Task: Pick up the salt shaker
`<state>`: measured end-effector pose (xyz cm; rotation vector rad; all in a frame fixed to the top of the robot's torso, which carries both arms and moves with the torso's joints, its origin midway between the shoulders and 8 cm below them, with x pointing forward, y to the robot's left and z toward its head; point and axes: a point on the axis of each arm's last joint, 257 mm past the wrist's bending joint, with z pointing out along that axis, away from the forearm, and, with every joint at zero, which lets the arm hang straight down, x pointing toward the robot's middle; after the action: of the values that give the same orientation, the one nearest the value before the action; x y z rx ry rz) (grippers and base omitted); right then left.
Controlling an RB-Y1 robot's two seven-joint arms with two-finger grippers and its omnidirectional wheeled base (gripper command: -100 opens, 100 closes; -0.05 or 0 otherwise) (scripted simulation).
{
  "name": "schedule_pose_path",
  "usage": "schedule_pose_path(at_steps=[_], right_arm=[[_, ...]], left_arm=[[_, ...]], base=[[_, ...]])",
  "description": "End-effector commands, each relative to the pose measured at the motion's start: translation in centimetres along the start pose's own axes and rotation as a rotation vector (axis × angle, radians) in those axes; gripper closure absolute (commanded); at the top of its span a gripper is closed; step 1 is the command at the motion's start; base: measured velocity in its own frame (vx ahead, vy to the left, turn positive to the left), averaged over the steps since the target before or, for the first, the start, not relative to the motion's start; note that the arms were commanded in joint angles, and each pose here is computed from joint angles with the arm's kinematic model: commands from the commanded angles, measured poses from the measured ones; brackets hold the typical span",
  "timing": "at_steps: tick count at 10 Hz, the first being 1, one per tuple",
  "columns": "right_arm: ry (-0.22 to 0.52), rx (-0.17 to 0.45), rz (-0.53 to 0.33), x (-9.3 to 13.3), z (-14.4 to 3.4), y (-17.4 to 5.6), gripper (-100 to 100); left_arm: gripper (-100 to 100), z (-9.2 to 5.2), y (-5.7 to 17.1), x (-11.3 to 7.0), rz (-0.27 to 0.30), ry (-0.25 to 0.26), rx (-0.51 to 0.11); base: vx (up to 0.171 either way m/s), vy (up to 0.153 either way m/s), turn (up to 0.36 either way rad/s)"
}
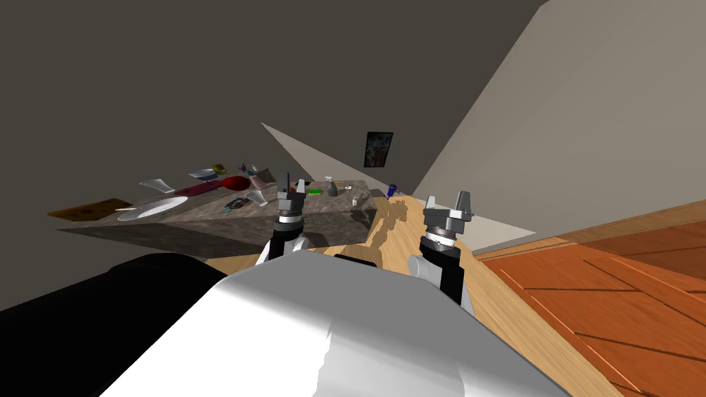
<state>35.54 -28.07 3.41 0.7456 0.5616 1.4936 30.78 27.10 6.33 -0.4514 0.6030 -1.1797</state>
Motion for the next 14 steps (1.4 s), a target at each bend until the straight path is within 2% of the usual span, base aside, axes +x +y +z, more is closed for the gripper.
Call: schedule_pose_path(at_steps=[1, 7, 8, 9, 10, 14], right_arm=[[0.000, 0.000, 0.000, 0.0, 0.0, 0.0, 0], [0.000, 0.000, 0.000, 0.0, 0.0, 0.0, 0], [0.000, 0.000, 0.000, 0.0, 0.0, 0.0, 0], [0.000, 0.000, 0.000, 0.0, 0.0, 0.0, 0], [0.000, 0.000, 0.000, 0.0, 0.0, 0.0, 0], [0.000, 0.000, 0.000, 0.0, 0.0, 0.0, 0]], left_arm=[[-100, -0.2, 1.0, 0.9, 0.018, 0.047, -0.019], [-100, -1.5, 6.5, 3.3, 0.094, 0.164, -0.136], [-100, -2.3, 8.8, 4.0, 0.127, 0.203, -0.186], [-100, -2.7, 10.0, 4.4, 0.144, 0.222, -0.210], [-100, -2.7, 10.0, 4.4, 0.144, 0.222, -0.210], [-100, -4.5, 14.4, 5.4, 0.215, 0.300, -0.304]], base=[[0.010, -0.019, -0.043], [0.023, -0.052, -0.043], [0.048, -0.078, -0.096], [0.058, -0.082, -0.067], [0.032, -0.053, -0.007], [0.022, -0.051, -0.051]])
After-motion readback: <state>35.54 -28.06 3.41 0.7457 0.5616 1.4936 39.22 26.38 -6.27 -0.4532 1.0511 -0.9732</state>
